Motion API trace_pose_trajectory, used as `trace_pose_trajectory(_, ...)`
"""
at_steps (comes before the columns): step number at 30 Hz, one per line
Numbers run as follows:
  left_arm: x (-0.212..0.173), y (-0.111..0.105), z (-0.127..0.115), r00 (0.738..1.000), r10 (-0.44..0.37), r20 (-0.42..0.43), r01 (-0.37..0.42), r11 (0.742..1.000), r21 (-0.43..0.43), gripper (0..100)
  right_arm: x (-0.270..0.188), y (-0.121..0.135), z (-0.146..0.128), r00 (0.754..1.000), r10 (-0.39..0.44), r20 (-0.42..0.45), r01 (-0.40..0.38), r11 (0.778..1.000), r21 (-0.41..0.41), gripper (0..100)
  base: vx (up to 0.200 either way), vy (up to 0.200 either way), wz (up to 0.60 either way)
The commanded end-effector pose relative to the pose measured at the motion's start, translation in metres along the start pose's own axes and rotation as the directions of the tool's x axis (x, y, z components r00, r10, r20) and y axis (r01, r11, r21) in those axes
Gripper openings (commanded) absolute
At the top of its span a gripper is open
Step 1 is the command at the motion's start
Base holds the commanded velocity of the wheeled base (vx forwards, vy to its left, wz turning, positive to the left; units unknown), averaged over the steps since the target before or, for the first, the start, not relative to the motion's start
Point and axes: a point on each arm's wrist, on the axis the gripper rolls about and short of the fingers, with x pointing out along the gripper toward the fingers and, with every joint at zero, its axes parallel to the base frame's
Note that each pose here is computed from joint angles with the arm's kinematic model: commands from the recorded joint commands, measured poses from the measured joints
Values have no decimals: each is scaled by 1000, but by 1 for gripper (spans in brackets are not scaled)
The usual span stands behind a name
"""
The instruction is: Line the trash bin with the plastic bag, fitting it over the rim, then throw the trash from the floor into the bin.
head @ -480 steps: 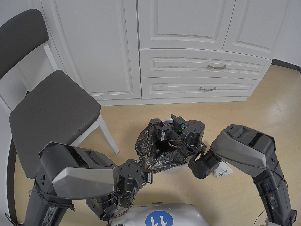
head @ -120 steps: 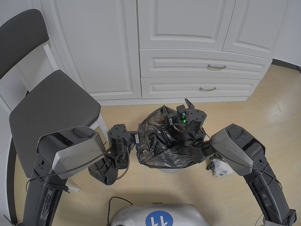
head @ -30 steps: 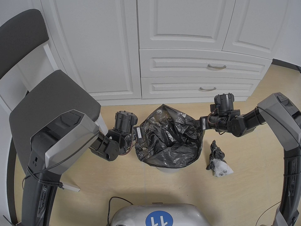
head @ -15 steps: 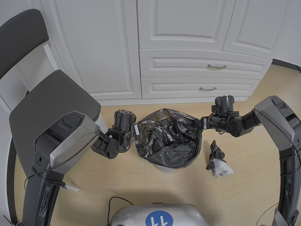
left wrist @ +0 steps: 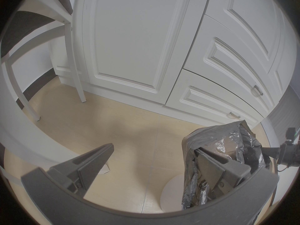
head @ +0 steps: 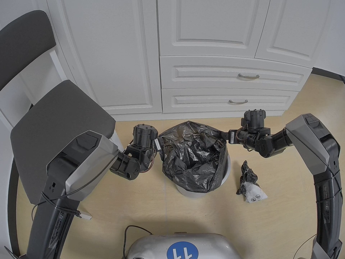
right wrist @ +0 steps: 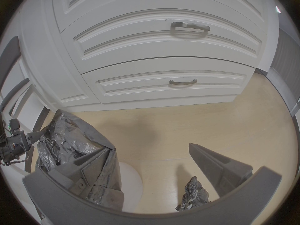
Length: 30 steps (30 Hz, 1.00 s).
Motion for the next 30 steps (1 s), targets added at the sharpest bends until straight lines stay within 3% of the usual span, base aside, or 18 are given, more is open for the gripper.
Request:
trace_pose_trajectory(1, 3, 0, -6, 1000, 2, -2, -2, 1000, 0, 100, 4, -3, -2, 1000, -14, -4, 14, 1000, 1, 100, 0, 0, 0)
trace_pose_trajectory(13, 3, -1, -11, 1000, 6, -15, -6, 1000, 4, 100, -12, -20, 4, 995, -76, -64, 73, 996, -57, 100, 0, 0, 0)
trace_pose_trajectory(20, 0, 6, -17, 997, 51, -62, -48, 998, 46, 100, -33, -27, 0, 987, -92, -131, 69, 984, -166, 100, 0, 0, 0)
trace_pose_trajectory(25, -8, 9, -15, 995, 61, -83, -54, 995, 81, 100, -47, -36, -8, 978, -101, -180, 51, 963, -266, 100, 0, 0, 0)
trace_pose_trajectory(30, -11, 8, -14, 994, 60, -86, -53, 995, 85, 100, -60, -34, -8, 977, -93, -191, 35, 958, -286, 100, 0, 0, 0)
